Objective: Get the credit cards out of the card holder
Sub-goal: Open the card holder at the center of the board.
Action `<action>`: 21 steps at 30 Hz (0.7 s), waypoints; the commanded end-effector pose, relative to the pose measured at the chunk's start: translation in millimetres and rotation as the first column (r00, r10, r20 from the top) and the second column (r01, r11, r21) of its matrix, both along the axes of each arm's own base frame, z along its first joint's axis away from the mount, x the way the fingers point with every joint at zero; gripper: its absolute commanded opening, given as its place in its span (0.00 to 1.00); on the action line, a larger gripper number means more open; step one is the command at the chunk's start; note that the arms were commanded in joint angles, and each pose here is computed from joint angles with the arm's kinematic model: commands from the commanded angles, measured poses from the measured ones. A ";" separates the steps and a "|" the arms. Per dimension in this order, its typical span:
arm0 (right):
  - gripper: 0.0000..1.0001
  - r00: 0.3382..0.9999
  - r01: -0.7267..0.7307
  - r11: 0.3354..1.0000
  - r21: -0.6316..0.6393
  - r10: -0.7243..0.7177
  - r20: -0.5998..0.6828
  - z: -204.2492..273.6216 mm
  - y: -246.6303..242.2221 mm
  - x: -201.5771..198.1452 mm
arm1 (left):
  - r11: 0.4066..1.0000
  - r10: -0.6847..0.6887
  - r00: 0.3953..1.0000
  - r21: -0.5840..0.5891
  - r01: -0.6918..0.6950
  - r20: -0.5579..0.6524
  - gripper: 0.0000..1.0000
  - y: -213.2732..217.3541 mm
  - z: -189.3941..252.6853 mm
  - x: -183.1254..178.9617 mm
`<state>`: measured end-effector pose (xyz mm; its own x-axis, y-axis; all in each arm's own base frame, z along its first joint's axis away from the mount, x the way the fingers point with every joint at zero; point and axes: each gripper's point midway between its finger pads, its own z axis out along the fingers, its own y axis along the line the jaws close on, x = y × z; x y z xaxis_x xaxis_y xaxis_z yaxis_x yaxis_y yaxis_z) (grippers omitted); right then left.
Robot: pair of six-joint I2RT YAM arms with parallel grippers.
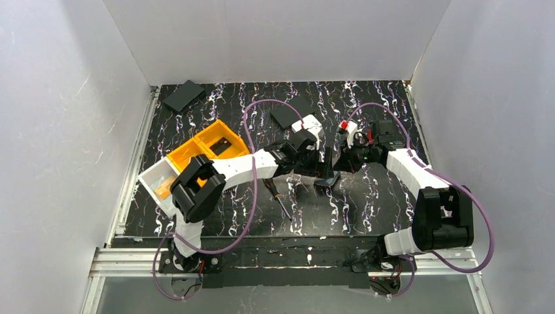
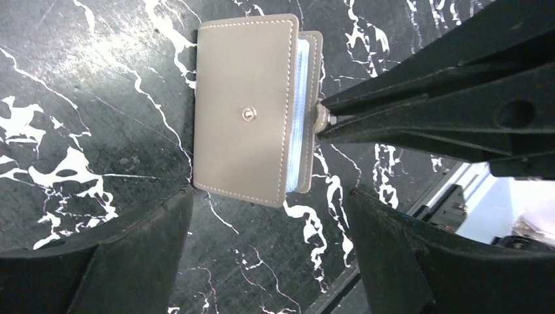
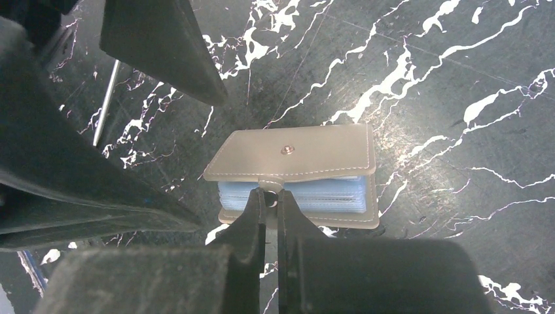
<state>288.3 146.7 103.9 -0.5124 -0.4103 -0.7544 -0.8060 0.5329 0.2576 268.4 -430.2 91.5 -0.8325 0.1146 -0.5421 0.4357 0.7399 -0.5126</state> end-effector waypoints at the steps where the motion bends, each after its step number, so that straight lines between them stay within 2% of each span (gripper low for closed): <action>1: 0.01 1.000 0.000 1.000 0.030 0.001 -0.011 1.2 1.8 -1.1 | 0.994 -0.015 1.000 0.106 0.013 0.019 0.82 5.1 -12.6 3.6; 5: 0.01 1.000 0.003 0.999 0.032 -0.003 -0.015 0.6 1.1 -0.6 | 0.992 -0.026 1.000 0.123 0.024 0.012 0.77 5.4 -19.2 3.1; 8: 0.01 1.000 0.003 0.999 0.032 -0.002 -0.020 -0.5 1.2 -0.9 | 0.990 -0.027 1.000 0.140 0.025 0.012 0.69 6.2 -23.2 3.6; 10: 0.01 1.000 0.004 1.000 0.031 -0.003 -0.023 -1.2 0.9 -1.2 | 0.988 -0.022 1.000 0.156 0.019 0.015 0.57 8.0 -24.8 5.4; 13: 0.01 1.000 0.006 1.000 0.029 -0.005 -0.023 -1.6 0.1 -1.1 | 0.987 -0.008 0.999 0.161 0.003 0.032 0.30 10.4 -20.0 8.3; 18: 0.01 1.000 0.009 1.000 0.024 -0.008 -0.019 -1.3 -1.5 -1.0 | 0.991 0.019 0.998 0.128 -0.027 0.059 0.01 15.4 -7.0 8.5; 21: 0.01 1.000 0.011 1.000 0.017 -0.011 -0.014 -1.5 -3.2 -0.8 | 0.995 0.041 0.997 0.092 -0.048 0.071 0.00 21.3 0.3 4.5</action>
